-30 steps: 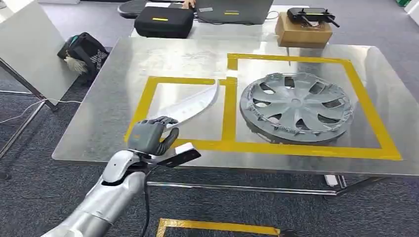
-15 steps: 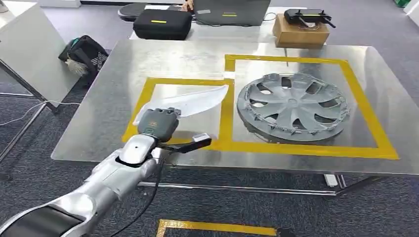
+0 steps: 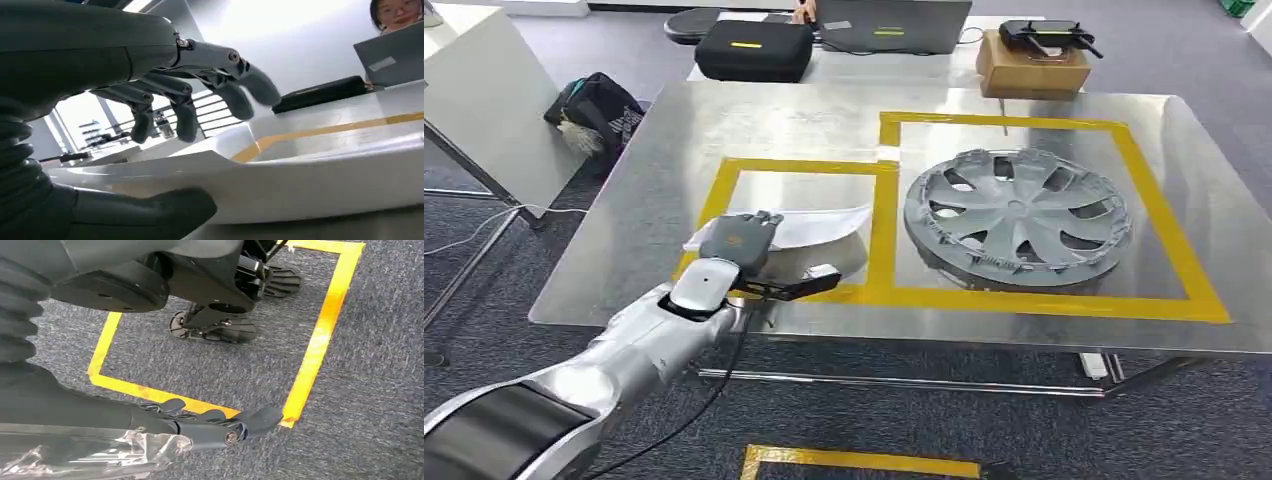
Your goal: Take the parts from the cabinet and place them on the table.
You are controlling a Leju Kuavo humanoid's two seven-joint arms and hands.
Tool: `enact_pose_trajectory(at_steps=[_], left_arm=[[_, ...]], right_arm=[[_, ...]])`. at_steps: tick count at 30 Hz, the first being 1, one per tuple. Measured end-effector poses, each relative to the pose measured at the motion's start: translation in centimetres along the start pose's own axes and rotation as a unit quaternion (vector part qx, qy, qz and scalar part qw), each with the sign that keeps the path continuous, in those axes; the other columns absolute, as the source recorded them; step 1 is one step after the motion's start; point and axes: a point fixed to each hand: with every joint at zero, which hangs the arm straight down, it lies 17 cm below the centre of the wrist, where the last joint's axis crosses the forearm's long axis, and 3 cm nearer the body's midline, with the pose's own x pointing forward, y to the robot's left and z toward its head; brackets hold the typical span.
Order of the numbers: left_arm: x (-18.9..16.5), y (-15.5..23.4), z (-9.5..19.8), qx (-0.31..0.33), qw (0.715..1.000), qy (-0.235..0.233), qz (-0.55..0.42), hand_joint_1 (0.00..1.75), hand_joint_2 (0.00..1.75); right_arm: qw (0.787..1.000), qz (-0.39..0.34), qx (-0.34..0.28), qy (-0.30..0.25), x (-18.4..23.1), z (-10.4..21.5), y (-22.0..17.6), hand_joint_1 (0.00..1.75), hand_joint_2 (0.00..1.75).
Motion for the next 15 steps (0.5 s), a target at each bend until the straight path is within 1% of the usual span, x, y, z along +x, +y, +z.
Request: enact_pose_trajectory(at_steps=[1,2,6,8,15], left_arm=[[-0.1,-0.1,0.0,-0.002,1.000,0.001,0.000,0.00,1.75],[-0.2,-0.2,0.0,-0.003,1.000,0.001,-0.001,0.00,0.00],[0.5,-0.2,0.1,0.004,1.000,-0.023,0.018,0.00,0.00],[1.1,0.0,0.3,0.014,0.998,-0.038,0.047,0.00,0.00],[1.1,-0.6,0.7,0.014,0.996,-0.032,0.078,0.00,0.00]], right_arm=[[1.000,0.000,0.000,0.000,0.0,0.0,0.0,0.00,0.00],[1.000,0.000,0.000,0.000,-0.1,0.0,-0.1,0.00,0.00],[1.000,0.003,-0.001,0.003,-0.3,0.1,-0.1,0.00,0.00],[1.000,0.003,-0.001,0.004,-0.4,0.1,-0.1,0.00,0.00],[1.000,0.000,-0.003,0.006,-0.6,0.2,-0.1,0.00,0.00]])
